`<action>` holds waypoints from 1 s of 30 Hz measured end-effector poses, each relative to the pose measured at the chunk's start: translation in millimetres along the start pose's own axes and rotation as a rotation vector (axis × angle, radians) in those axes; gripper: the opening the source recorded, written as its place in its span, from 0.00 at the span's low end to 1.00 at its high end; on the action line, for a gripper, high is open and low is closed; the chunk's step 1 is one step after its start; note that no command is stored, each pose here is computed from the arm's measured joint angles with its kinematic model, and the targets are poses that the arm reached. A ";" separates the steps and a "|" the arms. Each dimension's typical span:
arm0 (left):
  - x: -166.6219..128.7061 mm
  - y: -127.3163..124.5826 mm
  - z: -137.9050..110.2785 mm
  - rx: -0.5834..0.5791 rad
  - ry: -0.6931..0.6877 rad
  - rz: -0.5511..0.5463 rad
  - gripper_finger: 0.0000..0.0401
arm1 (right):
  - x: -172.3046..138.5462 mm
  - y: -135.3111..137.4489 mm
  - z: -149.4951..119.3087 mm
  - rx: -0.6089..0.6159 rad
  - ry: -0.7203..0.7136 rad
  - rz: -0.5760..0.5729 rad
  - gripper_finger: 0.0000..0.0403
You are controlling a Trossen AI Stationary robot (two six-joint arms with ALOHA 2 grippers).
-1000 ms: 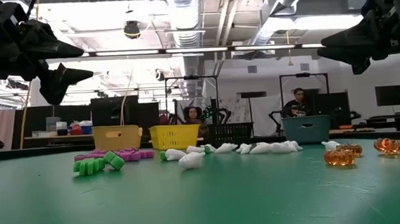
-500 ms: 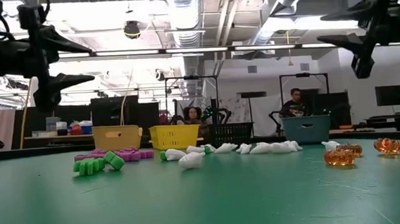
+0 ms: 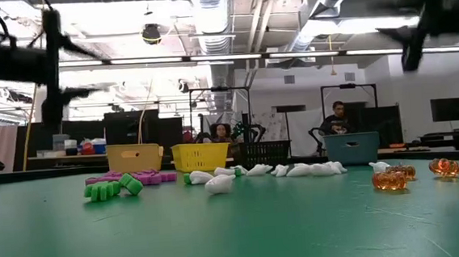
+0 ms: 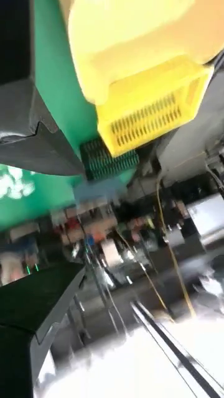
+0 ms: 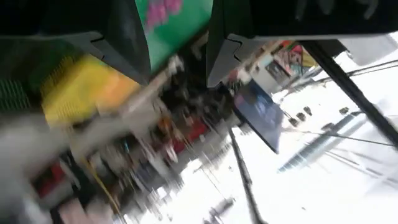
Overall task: Sort Halloween decoration
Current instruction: Put the orange pumpkin toy into the orange bin
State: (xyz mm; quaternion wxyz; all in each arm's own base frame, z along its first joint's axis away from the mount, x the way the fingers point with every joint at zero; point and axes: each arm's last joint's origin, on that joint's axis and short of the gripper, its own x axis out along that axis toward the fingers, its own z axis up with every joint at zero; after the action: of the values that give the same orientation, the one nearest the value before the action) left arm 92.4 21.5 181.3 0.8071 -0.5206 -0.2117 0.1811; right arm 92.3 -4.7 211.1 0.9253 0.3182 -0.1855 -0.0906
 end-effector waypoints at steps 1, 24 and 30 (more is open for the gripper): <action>-0.3 -7.1 2.9 -0.018 -0.007 -0.068 0.58 | 0.7 7.1 9.8 -0.033 -0.028 0.019 0.39; 52.1 -207.8 62.0 0.712 0.460 -0.053 0.58 | 65.3 105.6 -11.8 -0.424 1.340 -0.333 0.39; 54.4 -209.6 63.2 0.792 0.438 -0.030 0.58 | 63.1 117.8 -76.9 -0.491 1.494 -0.385 0.39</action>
State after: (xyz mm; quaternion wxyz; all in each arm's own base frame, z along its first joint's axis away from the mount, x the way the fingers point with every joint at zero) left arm 119.9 15.4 405.1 0.9723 -0.1947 0.0422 0.1222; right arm 186.7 111.9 246.4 0.8166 0.1089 0.5647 -0.0499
